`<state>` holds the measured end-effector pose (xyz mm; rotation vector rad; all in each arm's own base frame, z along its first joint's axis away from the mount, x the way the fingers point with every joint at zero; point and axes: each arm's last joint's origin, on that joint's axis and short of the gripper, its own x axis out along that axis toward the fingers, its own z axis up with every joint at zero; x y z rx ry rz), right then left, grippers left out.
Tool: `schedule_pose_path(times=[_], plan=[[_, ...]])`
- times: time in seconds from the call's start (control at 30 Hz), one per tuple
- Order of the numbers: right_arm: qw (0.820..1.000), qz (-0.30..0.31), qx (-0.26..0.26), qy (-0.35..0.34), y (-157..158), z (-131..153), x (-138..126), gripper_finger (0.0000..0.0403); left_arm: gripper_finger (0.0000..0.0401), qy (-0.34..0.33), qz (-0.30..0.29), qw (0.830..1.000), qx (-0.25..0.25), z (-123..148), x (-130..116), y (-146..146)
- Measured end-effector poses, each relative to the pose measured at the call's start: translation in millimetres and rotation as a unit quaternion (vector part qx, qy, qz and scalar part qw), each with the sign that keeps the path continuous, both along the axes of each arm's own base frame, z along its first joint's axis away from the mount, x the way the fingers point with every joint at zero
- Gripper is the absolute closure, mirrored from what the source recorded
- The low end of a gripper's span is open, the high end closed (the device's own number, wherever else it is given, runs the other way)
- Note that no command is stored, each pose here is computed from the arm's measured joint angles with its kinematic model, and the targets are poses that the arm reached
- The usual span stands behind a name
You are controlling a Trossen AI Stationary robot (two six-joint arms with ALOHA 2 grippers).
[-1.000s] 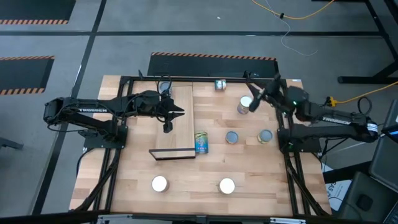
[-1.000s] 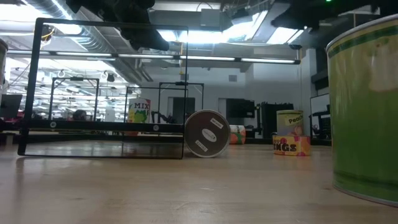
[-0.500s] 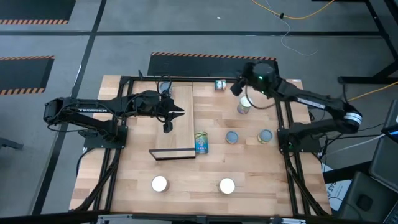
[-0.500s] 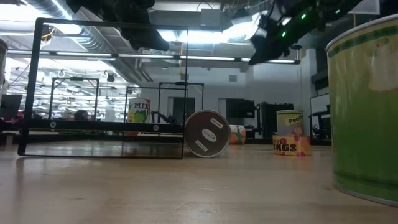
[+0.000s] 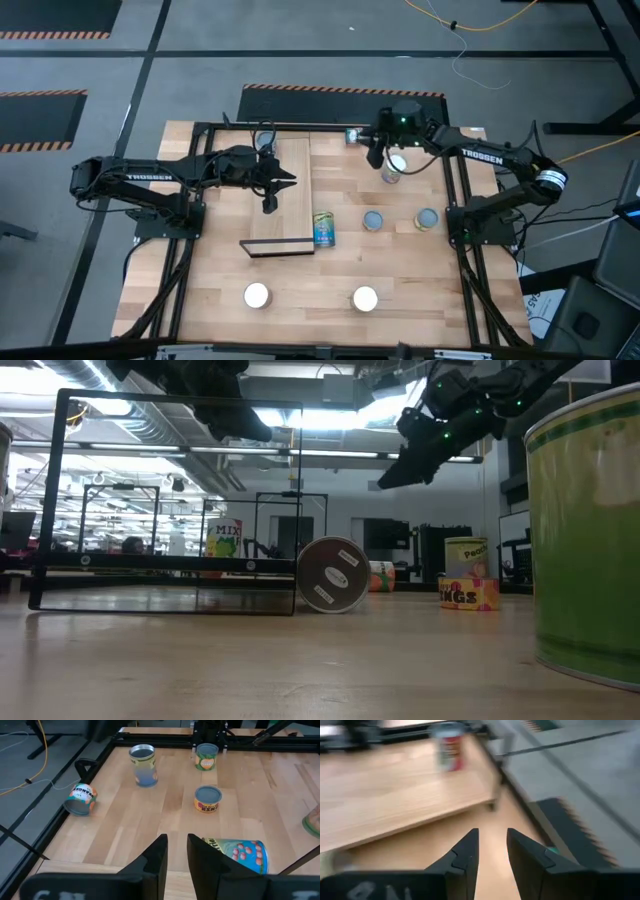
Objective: Pick and place cans onto a shelf
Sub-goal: Put the small canned pineapples on the shelf
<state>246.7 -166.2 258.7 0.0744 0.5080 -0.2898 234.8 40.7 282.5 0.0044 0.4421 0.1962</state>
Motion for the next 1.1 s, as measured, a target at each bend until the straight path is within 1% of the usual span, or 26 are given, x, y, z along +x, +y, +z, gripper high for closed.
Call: schedule_pose_path(times=[0.13,0.23,0.4,0.87,0.97,1.1], plan=[[0.996,0.075,0.051,-0.006,8.3,-3.0,1.0,0.0298,0.0334,0.000,0.000,1.000,0.000,0.0,0.0,0.0],[0.992,0.105,0.075,0.002,15.9,-5.5,2.6,0.0298,0.0335,0.000,0.000,1.000,0.000,0.0,0.0,0.0],[0.990,0.117,0.081,0.014,24.1,-7.5,5.8,0.0298,0.0335,0.000,0.000,1.000,0.000,0.0,0.0,0.0],[0.989,0.120,0.085,0.019,26.8,-8.4,6.6,0.0298,0.0335,0.000,0.001,1.000,-0.002,0.0,0.0,0.0],[0.986,0.121,0.110,0.037,32.8,-11.7,6.6,0.0298,0.0335,-0.001,0.001,1.000,-0.003,0.0,0.0,0.0],[0.971,0.164,0.153,0.088,55.5,-20.2,7.8,0.0298,0.0335,0.000,0.001,1.000,-0.003,0.0,0.0,0.0]])
